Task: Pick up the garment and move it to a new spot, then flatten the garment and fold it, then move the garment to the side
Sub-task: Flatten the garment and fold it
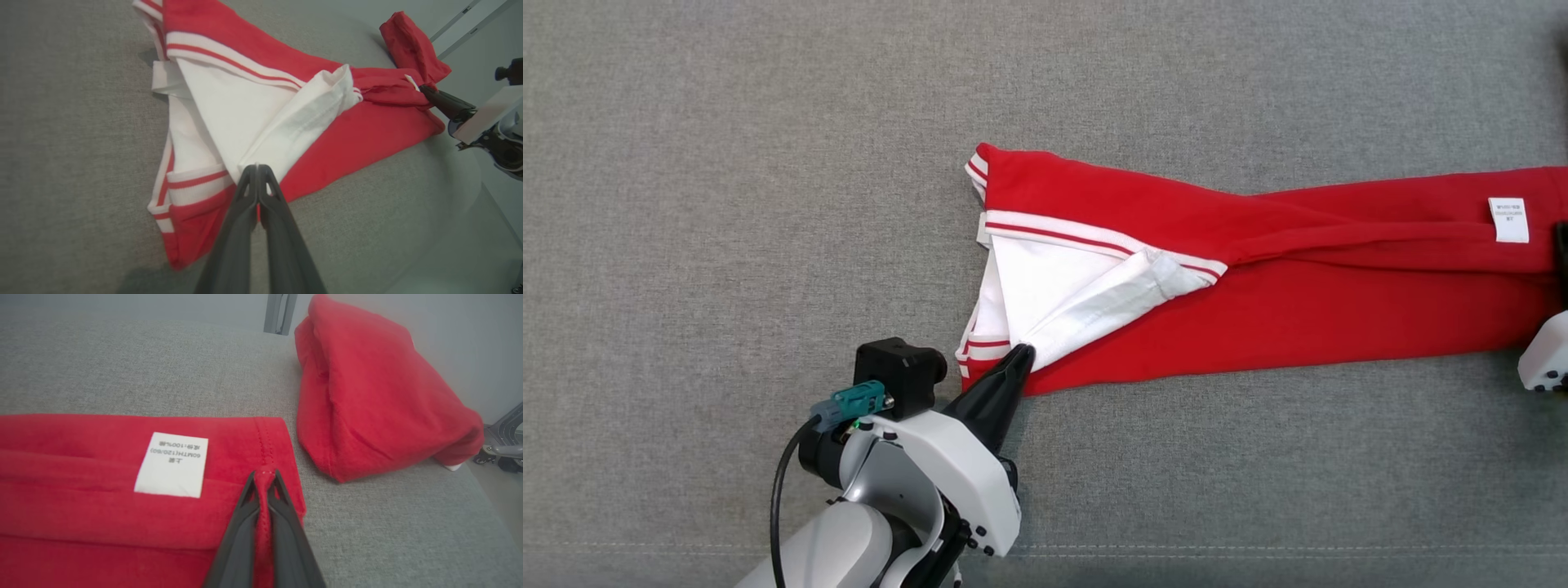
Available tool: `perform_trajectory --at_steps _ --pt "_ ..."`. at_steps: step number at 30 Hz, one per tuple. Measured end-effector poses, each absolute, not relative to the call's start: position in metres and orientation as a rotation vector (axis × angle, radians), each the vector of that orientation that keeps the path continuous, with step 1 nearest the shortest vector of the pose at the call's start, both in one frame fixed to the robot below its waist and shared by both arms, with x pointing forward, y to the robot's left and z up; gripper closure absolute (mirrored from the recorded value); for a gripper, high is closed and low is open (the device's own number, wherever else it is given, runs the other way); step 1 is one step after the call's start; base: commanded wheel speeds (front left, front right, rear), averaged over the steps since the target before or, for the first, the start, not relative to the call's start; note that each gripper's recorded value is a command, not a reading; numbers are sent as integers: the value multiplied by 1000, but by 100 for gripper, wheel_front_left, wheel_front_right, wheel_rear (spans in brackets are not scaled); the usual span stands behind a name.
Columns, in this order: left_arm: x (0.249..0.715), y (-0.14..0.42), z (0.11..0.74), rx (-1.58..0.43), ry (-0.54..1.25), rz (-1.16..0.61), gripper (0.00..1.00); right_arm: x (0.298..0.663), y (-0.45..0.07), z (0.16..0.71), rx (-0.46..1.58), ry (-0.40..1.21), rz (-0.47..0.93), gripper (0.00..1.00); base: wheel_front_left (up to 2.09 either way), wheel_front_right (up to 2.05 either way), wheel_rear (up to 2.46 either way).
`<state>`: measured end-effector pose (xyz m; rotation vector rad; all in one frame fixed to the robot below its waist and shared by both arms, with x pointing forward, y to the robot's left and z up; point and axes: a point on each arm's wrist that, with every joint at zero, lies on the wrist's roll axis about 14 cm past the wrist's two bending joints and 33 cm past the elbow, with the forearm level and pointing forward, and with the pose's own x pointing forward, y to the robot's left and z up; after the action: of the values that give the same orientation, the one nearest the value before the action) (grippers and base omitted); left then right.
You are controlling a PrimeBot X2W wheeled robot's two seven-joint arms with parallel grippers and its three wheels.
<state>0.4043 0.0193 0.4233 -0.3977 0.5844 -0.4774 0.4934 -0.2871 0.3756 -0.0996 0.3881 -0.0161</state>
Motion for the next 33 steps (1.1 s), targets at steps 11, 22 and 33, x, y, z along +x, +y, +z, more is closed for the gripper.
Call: perform_trajectory --at_steps 11,22,33 --pt "414 28 431 -379 473 -404 0 504 -275 419 -57 246 -20 0 0 0 0" --pt "431 57 483 -411 132 -258 0 474 -240 448 40 139 13 0 0 0 0" --pt "413 99 529 -340 -82 -113 0 429 -217 478 135 39 26 0 0 0 0"
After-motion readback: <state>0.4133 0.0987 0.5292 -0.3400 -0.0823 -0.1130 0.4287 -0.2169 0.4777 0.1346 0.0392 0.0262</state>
